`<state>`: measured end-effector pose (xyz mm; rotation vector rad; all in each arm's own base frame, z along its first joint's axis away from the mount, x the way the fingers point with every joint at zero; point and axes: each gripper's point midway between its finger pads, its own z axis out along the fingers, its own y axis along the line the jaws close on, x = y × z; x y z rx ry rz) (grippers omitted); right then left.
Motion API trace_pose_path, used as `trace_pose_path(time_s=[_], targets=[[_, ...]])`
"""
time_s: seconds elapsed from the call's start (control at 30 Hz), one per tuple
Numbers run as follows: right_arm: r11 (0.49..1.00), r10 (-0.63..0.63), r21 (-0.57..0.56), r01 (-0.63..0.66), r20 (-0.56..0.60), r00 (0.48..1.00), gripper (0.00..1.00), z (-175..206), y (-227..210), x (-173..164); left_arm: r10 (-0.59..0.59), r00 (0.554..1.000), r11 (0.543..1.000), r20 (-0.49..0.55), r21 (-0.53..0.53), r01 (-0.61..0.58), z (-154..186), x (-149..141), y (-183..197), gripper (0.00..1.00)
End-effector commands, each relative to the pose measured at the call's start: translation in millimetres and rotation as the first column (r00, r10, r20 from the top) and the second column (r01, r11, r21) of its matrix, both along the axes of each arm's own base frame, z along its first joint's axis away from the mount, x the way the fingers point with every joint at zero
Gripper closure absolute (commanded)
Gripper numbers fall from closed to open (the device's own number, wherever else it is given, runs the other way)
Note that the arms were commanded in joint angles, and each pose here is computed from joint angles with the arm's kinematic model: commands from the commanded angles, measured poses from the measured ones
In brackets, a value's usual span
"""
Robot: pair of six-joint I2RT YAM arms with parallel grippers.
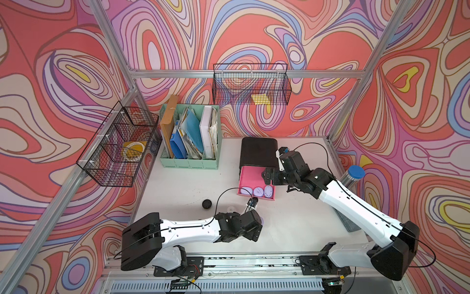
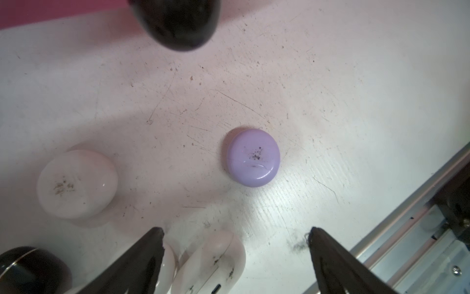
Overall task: Put the bluetooth earphones in the drawer according to color
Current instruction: Pick up the Bluetooth earphone from the center of the board.
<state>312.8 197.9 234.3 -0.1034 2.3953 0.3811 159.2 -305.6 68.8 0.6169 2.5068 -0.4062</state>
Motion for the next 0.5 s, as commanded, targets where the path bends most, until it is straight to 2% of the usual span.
trace_pose_path(time_s=[0.0, 0.47], targets=[[0.999, -0.039, -0.032, 0.038, -0.014, 0.999, 0.02, -6, -16, -8, -0.013, 0.999, 0.999, 0.053, -0.037, 0.015, 5, 8, -19, 0.09], [0.997, -0.064, -0.038, 0.064, 0.007, 0.998, 0.02, 2, -30, -16, -0.07, 0.994, 0.993, 0.081, 0.1, 0.062, -48, 15, -40, 0.2]])
